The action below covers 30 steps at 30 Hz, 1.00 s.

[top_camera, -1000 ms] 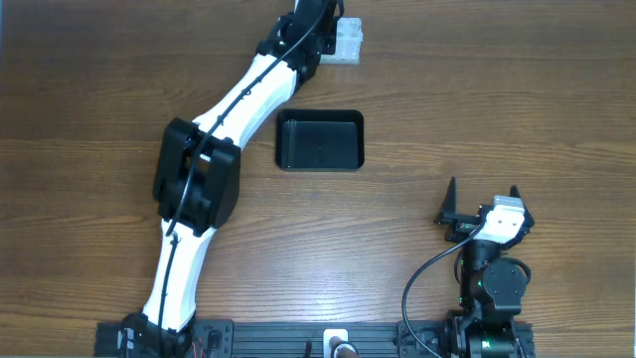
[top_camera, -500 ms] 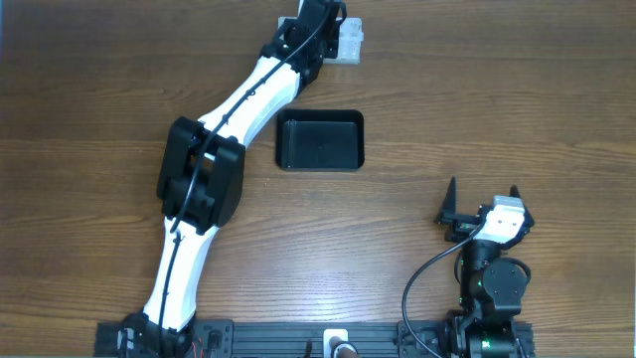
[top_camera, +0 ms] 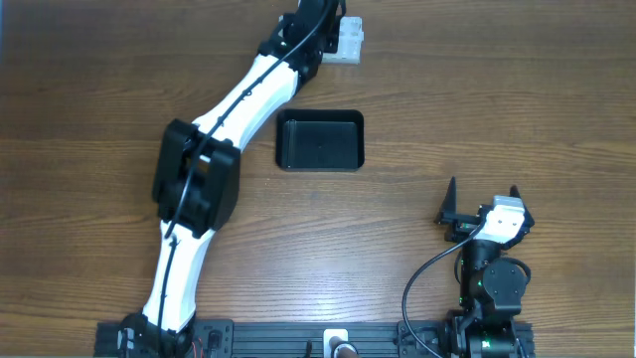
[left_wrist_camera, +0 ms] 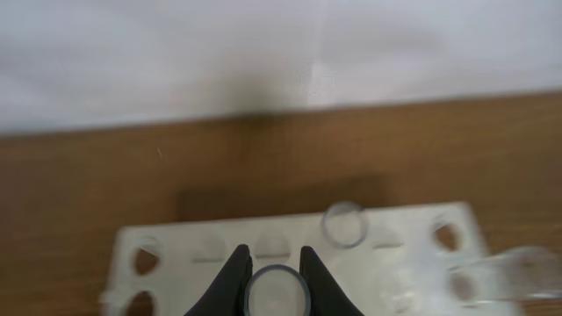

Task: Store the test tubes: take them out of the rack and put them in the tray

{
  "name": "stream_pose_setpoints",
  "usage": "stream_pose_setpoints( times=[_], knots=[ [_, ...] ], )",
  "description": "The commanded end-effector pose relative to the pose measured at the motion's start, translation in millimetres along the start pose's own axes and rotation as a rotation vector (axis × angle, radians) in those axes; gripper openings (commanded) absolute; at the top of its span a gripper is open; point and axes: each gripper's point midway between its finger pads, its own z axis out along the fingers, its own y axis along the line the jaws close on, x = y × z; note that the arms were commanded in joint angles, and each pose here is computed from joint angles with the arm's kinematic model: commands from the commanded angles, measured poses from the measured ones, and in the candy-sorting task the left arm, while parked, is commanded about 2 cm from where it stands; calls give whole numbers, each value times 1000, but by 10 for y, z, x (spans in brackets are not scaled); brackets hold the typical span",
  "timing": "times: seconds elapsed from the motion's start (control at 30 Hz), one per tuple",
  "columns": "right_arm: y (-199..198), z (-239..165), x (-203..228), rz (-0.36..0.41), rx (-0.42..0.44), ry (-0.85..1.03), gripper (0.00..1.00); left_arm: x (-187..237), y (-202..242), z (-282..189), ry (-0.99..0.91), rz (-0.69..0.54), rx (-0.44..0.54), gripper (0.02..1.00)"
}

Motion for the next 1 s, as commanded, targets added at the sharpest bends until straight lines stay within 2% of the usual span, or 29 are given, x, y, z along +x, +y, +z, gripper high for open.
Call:
stream_pose_setpoints(
  times=[0.03, 0.1, 0.17, 0.27, 0.33, 0.4, 0.47, 0.63, 1.0],
  knots=[
    [15, 2, 27, 6, -7, 1, 993, -1184, 134, -1061, -237, -29, 23, 64],
    [15, 2, 27, 6, -7, 1, 991, -1350, 159, -1424, -251, -39, 47, 45],
    [15, 2, 27, 6, -7, 1, 993, -1291, 172, -1641, -196, -81, 64, 42],
    [15, 2, 27, 6, -7, 1, 991, -895, 228, -1759, -22, -178, 41, 40],
    [15, 2, 27, 6, -7, 1, 993, -333, 309, -1780, 190, -281, -35, 42],
    [15, 2, 27, 6, -7, 1, 993, 69, 309, -1750, 331, -316, -80, 40],
    [15, 2, 27, 6, -7, 1, 991, 596, 249, -1552, 488, -282, -121, 40],
    [15, 2, 27, 6, -7, 1, 991, 1050, 151, -1268, 610, -256, -129, 42],
    [15, 2, 28, 6, -7, 2, 993, 1383, 73, -1065, 694, -250, -122, 38]
  ],
)
